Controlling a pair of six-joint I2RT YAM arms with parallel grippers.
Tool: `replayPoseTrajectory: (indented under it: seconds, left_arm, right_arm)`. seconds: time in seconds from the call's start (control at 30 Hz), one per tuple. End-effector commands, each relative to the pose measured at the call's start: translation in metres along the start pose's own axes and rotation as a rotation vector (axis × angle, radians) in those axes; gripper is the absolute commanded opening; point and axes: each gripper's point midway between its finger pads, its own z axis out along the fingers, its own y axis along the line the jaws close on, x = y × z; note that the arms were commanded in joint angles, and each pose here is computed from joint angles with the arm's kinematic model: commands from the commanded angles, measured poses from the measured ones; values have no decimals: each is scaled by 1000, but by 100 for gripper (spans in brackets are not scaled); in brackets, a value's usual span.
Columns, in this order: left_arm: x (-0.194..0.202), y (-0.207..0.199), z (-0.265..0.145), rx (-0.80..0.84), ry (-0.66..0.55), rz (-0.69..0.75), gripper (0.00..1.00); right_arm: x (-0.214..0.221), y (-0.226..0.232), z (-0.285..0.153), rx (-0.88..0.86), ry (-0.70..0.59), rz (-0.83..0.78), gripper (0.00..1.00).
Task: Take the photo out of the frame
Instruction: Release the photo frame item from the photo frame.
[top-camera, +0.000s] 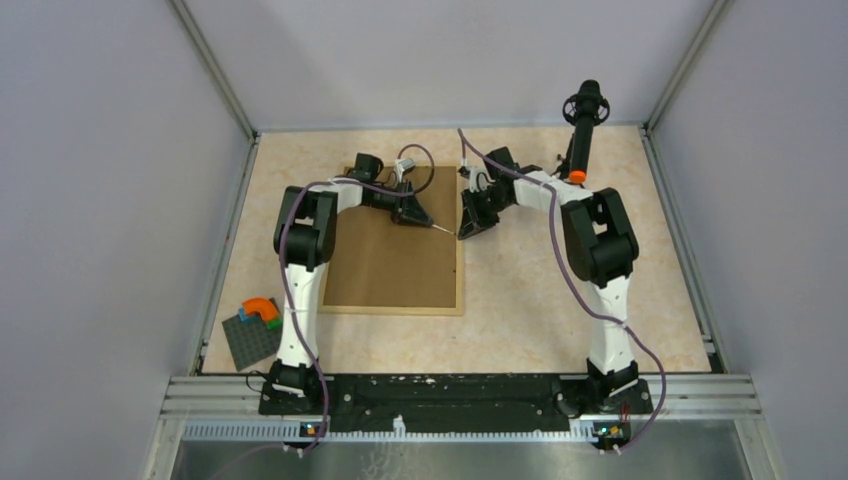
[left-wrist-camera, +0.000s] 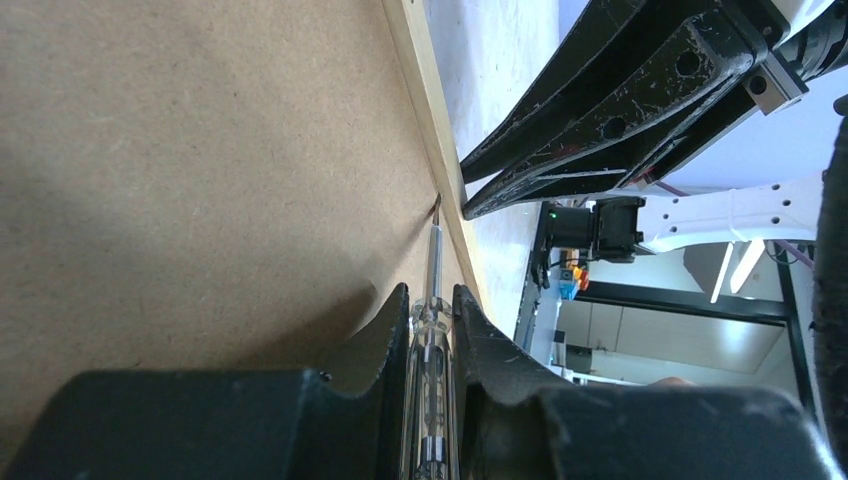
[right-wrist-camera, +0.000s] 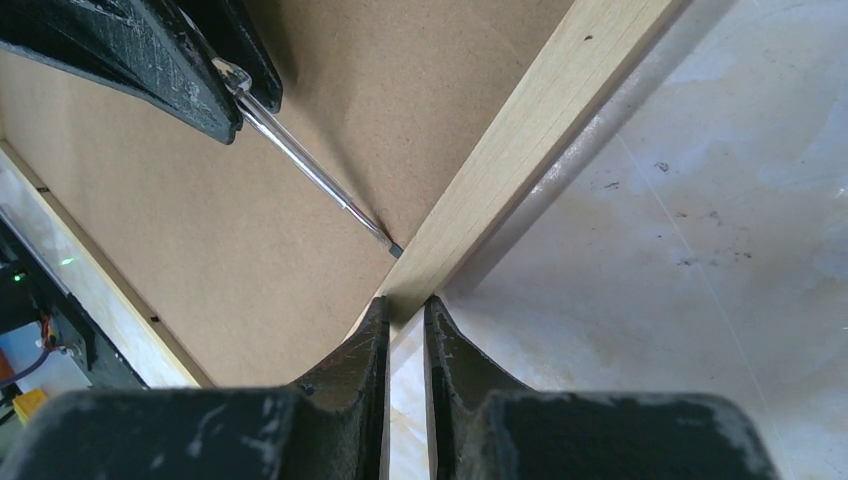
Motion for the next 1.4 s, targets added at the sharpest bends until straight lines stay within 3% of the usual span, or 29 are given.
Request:
replayPoseTrajectory:
  seconds: [0.0, 0.33, 0.83, 1.03, 1.27, 1.37]
  left_arm:
    - [76, 68, 76, -227, 166, -78, 0]
    - [75, 53, 78, -148, 127, -266, 0]
    - [78, 48, 40, -39, 41, -550, 0]
    - [68, 37, 31, 6, 19, -532, 0]
    - [19, 6, -7, 16, -111, -329, 0]
    - [6, 2, -18, -82, -115, -183, 0]
  right_arm:
    - [45, -48, 67, 214, 112, -128, 0]
    - [43, -60, 62, 323, 106, -206, 0]
    - [43, -72, 51, 411, 118, -214, 0]
    - [39, -72, 45, 425, 118, -219, 0]
    - [41, -72, 43, 406, 116, -202, 0]
    - [38, -70, 41, 385, 104, -199, 0]
